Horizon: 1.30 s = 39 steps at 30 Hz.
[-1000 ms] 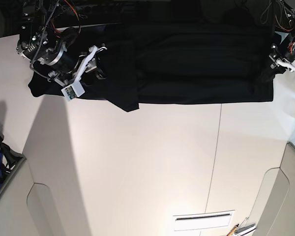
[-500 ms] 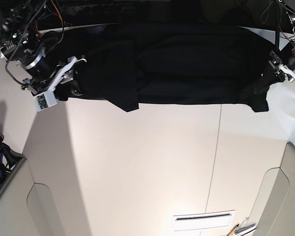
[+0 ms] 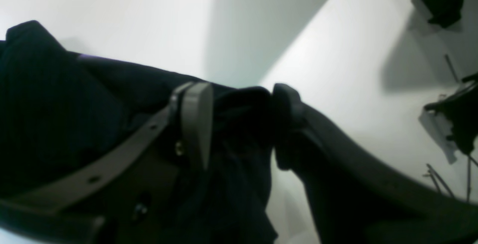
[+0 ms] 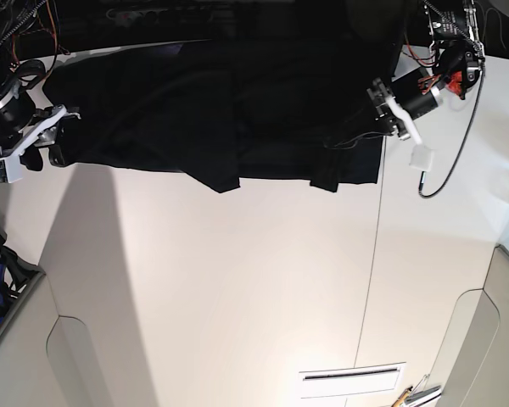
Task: Fold the T-shirt properly
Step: 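Grasp the shirt's side with the left gripper and fold it inward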
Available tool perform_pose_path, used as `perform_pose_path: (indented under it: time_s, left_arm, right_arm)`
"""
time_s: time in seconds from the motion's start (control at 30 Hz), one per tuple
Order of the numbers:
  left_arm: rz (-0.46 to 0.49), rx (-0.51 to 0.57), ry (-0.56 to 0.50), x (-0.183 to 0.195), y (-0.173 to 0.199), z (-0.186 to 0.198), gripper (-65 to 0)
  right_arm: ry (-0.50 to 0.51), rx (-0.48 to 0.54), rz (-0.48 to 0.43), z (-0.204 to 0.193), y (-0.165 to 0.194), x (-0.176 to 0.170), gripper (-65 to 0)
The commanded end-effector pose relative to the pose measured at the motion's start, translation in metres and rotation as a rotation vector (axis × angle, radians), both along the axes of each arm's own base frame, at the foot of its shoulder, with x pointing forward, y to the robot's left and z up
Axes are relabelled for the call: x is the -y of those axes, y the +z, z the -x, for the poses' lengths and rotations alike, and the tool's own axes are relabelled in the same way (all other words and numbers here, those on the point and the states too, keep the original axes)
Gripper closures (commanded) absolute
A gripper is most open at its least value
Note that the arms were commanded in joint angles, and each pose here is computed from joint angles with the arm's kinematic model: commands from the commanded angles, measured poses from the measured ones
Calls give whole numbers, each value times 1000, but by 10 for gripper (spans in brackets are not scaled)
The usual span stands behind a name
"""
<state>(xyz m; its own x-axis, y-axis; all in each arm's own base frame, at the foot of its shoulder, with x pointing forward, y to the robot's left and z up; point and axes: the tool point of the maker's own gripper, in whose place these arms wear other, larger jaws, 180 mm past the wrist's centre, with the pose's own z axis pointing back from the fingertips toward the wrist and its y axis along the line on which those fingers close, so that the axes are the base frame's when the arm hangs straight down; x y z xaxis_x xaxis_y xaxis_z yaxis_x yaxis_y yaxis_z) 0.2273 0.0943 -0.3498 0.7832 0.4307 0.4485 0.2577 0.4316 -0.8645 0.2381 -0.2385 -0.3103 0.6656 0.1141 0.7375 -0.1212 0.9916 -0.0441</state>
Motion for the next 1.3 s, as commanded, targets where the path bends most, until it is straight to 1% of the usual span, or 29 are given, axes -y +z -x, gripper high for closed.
perform_pose_path:
  time_s: [0.0,0.17,0.23,0.3,0.37,0.4,0.47,0.5,0.53,0.6,0.7,0.73,0.83,0.9,0.97,1.07,1.27]
  left_arm:
    - [37,50,-10,8,14,-6,0]
    - [116,65,-98,55,23,-6,0]
    - [109,65,-125,67,21,-5,0]
    - [82,62,-140,73,16,-4,0]
    - [82,62,-147,75,16,-4,0]
    - [81,64,-148,75,17,-5,-15]
    - [86,74,-147,75,20,-7,-188]
    - [95,80,-146,75,23,-8,-251]
    - [104,89,-147,75,27,-8,-282]
    - [116,115,-171,78,37,-5,-286]
    - [81,185,-216,80,57,0,-286]
    - [60,211,-221,79,63,1,-286]
    - [-40,285,-224,71,77,0,-286]
    - [-101,331,-208,61,85,-4,-286]
    - [-139,369,-177,50,94,-8,-286]
    - [-153,384,-152,43,98,-12,-286]
    - [-143,358,-151,44,92,-5,-286]
  right_arm:
    - [8,37,6,-5,10,1,-263]
    - [9,38,2,-4,10,0,-263]
    - [9,38,2,-4,10,0,-263]
    - [9,39,1,-4,10,0,-263]
    - [10,39,-1,-5,10,-1,-263]
    - [10,40,-1,-5,10,-1,-263]
    - [10,40,-1,-5,10,-1,-263]
    - [11,41,-4,-5,10,-1,-263]
    - [12,43,-8,-5,11,-2,-263]
    - [14,44,-11,-5,11,-2,-263]
    - [15,45,-14,-5,11,-3,-263]
    - [15,45,-14,-5,11,-3,-263]
    - [15,45,-14,-5,11,-3,-263]
    - [15,45,-14,-5,11,-3,-263]
    - [15,45,-14,-5,11,-3,-263]
    - [15,46,-14,-5,11,-3,-263]
    - [15,49,-14,-6,12,-3,-263]
